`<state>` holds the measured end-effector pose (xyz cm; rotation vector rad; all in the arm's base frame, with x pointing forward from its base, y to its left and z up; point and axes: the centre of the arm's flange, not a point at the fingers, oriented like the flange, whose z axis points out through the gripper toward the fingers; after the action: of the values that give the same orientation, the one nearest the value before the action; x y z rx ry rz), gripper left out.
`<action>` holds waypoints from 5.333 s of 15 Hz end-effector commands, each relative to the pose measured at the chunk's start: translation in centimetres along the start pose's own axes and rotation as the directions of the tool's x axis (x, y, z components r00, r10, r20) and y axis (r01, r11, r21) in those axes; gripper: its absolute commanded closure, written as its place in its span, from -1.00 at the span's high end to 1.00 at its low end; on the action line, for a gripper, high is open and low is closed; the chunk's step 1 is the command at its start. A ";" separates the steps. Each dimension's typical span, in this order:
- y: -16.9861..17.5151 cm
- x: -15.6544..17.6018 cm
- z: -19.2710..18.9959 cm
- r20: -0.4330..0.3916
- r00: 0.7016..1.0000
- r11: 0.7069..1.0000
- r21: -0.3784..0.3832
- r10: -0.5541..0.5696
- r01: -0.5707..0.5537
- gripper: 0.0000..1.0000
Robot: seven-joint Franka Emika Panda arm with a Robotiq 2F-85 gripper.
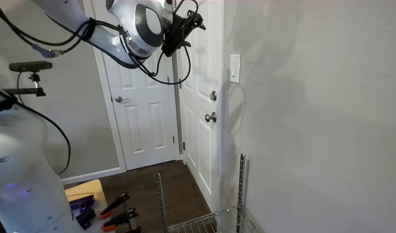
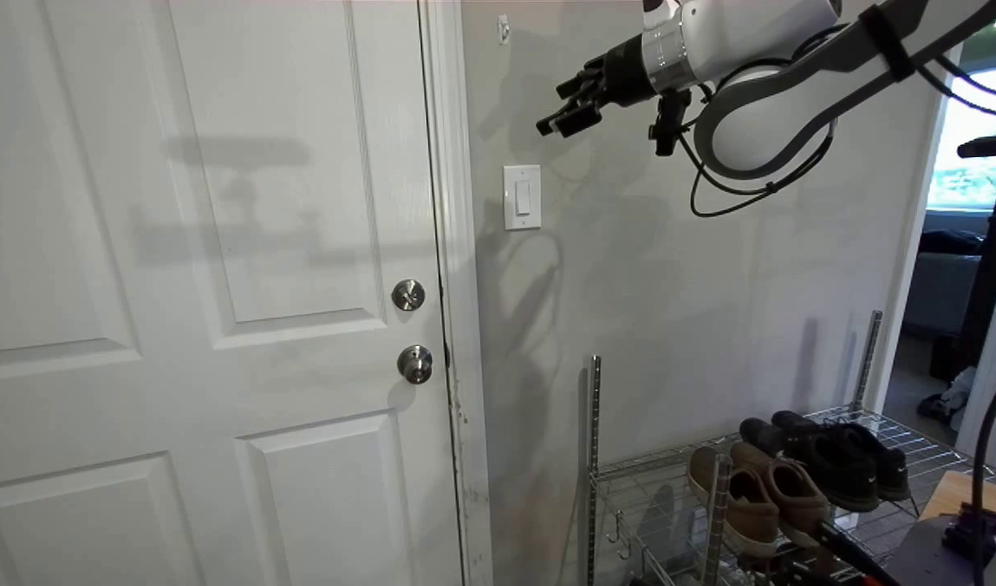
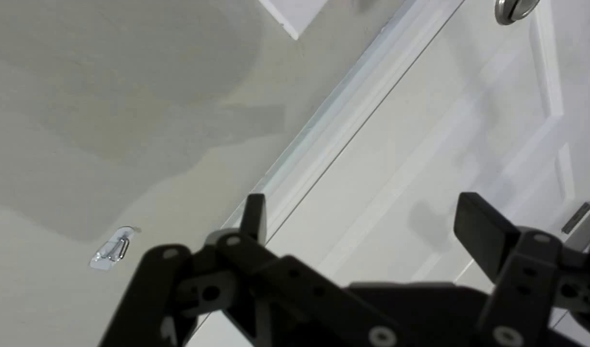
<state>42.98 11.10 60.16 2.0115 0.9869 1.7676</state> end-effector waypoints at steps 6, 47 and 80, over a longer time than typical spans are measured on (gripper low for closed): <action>0.6 -1.7 0.4 0.101 0.992 0.997 -0.039 0.076 -0.072 1.00; -1.0 -5.2 8.0 0.344 0.937 0.993 0.077 0.055 -0.087 1.00; -4.7 -7.7 11.8 0.325 0.944 0.967 0.254 -0.067 -0.019 1.00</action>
<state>52.15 13.27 47.81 2.3773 1.1234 1.2456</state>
